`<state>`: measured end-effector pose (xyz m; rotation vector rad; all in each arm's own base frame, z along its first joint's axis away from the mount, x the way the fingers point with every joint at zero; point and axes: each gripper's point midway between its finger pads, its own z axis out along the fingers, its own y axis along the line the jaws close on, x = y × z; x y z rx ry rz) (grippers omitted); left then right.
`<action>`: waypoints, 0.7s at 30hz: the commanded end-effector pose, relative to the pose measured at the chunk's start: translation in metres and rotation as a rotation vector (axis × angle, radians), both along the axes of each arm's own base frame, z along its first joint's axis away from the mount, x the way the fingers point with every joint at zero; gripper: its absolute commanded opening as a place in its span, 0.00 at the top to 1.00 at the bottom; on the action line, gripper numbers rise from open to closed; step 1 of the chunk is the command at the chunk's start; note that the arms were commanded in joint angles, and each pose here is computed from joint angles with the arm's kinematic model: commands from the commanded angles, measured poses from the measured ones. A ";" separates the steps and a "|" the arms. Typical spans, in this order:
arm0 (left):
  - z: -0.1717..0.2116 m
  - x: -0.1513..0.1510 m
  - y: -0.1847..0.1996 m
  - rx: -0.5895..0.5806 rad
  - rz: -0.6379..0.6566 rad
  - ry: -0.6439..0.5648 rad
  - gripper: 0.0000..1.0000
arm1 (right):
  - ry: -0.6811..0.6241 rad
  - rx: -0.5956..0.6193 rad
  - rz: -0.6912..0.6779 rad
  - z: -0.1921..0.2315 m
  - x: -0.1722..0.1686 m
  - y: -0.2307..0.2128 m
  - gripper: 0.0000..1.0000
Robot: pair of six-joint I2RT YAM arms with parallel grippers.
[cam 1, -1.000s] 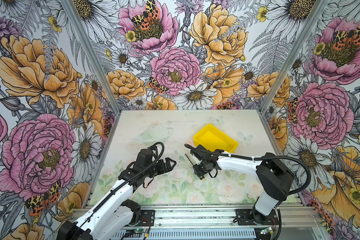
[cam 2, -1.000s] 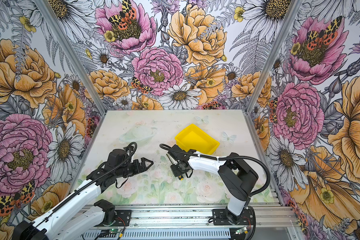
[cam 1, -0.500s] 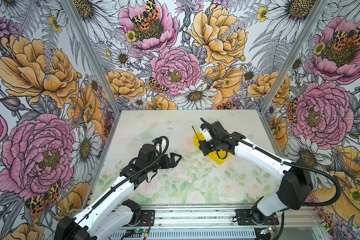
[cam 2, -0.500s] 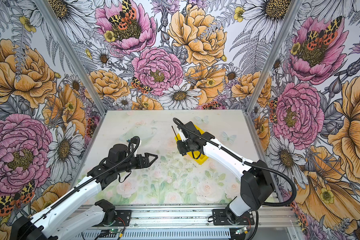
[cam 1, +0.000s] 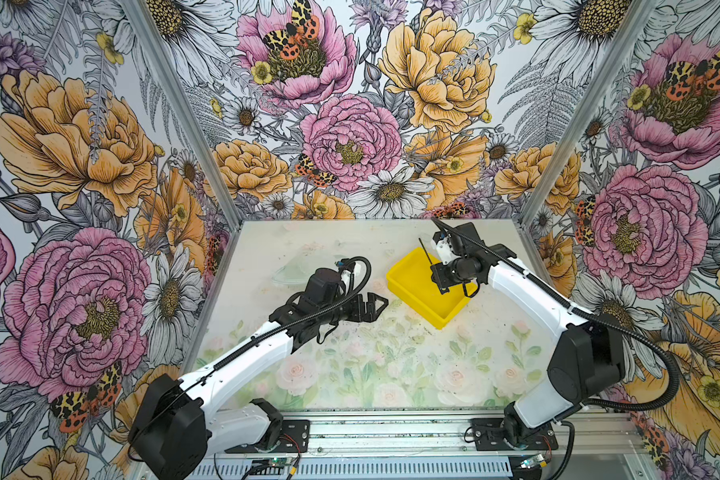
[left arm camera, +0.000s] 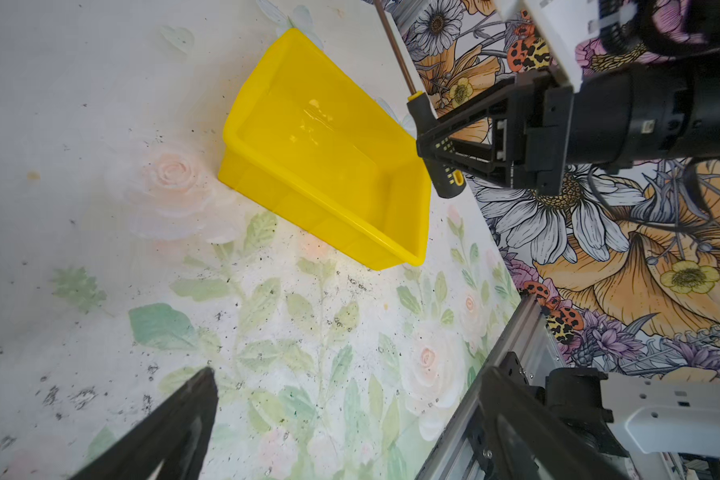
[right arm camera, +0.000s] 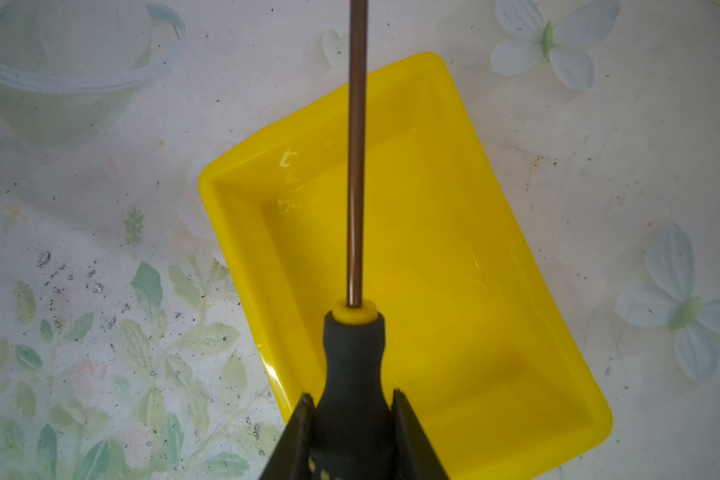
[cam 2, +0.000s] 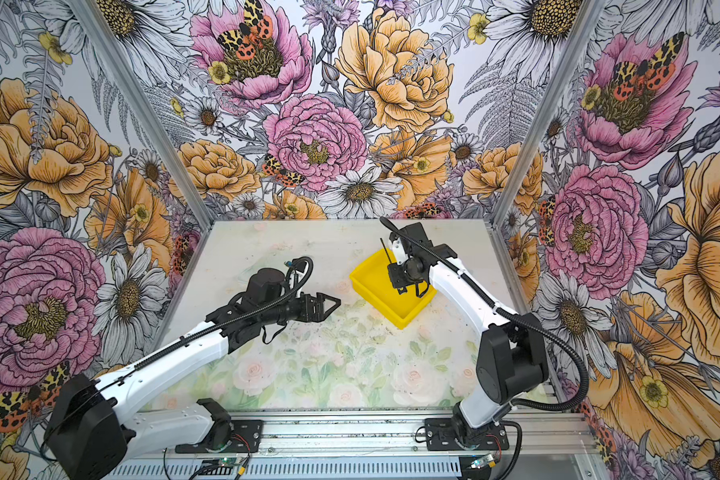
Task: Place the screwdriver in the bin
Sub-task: 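Lift the screwdriver with the right gripper and carry it over the yellow bin, then lower the screwdriver into the bin and open the right gripper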
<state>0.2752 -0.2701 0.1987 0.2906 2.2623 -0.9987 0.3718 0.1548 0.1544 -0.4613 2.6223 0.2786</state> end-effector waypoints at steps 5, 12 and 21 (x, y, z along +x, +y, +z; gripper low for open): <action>0.010 0.023 -0.034 -0.001 -0.033 -0.053 0.01 | 0.051 -0.045 0.024 -0.029 0.016 -0.010 1.00; -0.002 0.031 -0.056 0.019 -0.061 -0.026 0.01 | 0.099 -0.033 0.016 -0.054 0.023 -0.014 1.00; -0.014 0.037 -0.066 0.033 -0.070 -0.005 0.01 | 0.131 -0.011 0.008 -0.074 0.029 -0.013 1.00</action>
